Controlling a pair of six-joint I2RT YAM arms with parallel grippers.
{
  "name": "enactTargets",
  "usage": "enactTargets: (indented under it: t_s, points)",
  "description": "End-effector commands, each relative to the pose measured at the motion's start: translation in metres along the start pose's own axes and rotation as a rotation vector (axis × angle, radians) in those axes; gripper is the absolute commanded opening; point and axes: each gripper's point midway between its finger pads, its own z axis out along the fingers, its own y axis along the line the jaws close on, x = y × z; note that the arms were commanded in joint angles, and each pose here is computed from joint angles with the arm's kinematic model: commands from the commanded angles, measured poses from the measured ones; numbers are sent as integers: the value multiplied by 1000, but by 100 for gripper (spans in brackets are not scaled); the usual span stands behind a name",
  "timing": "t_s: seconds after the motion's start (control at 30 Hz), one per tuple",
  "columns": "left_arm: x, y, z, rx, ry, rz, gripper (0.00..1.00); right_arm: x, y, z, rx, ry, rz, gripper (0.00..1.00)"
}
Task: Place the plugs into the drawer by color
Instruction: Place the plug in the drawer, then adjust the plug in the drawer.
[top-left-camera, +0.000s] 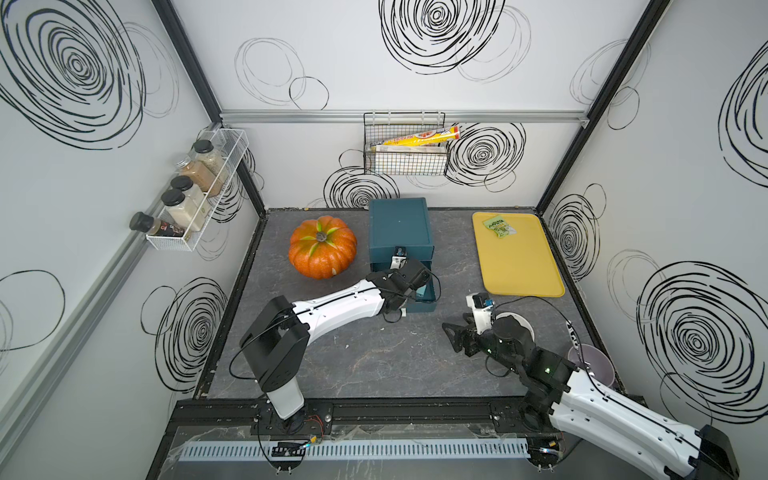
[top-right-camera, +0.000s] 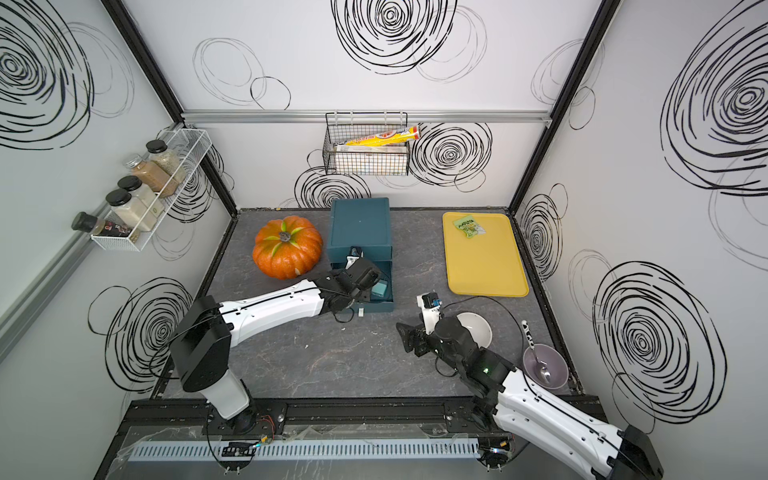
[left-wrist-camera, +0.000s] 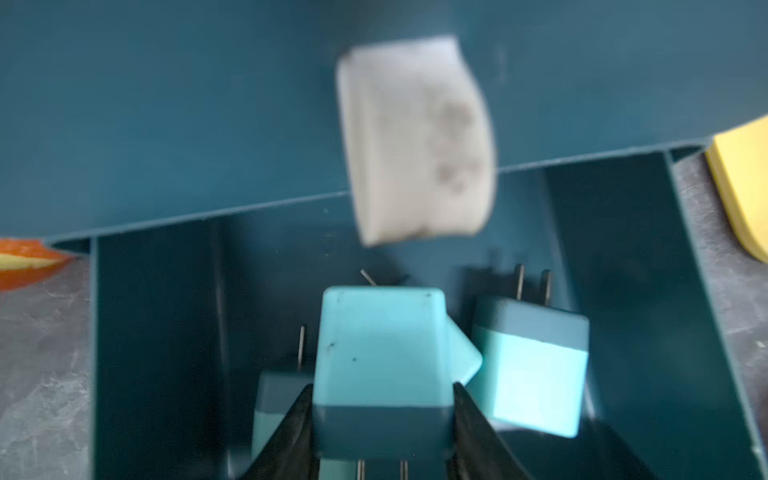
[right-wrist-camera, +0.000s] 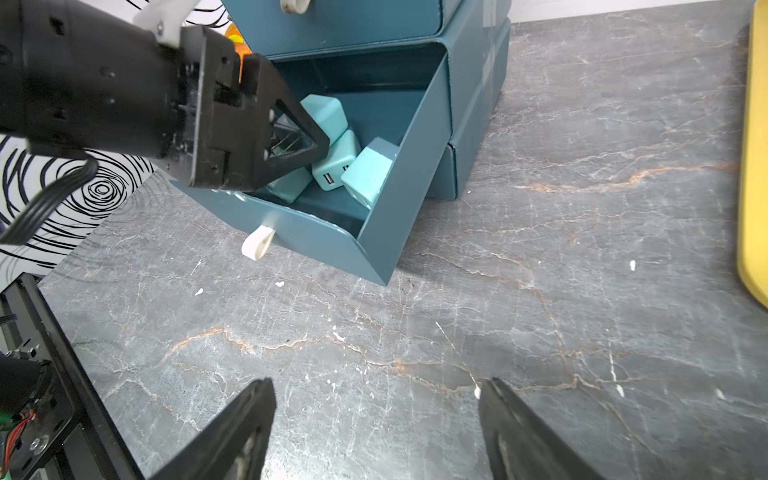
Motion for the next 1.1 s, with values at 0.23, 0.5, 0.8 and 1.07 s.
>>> enactTargets:
  t_s: [0.23,0.5,0.8,1.07]
  points:
    - [-11,8,-17,-2,-24,-22,68,0,0,3,-3,-5,3,82]
    - [-31,16,-49,36,-102,-51,69,0,3,2,-21,-5,1,82]
    - [-56,52,-107,168,-230,-148,60,-83,59,10,-112,5,-83,71]
    - [-32,114,-105,262,-279,-308,55,-77,50,91,90,326,-255,38]
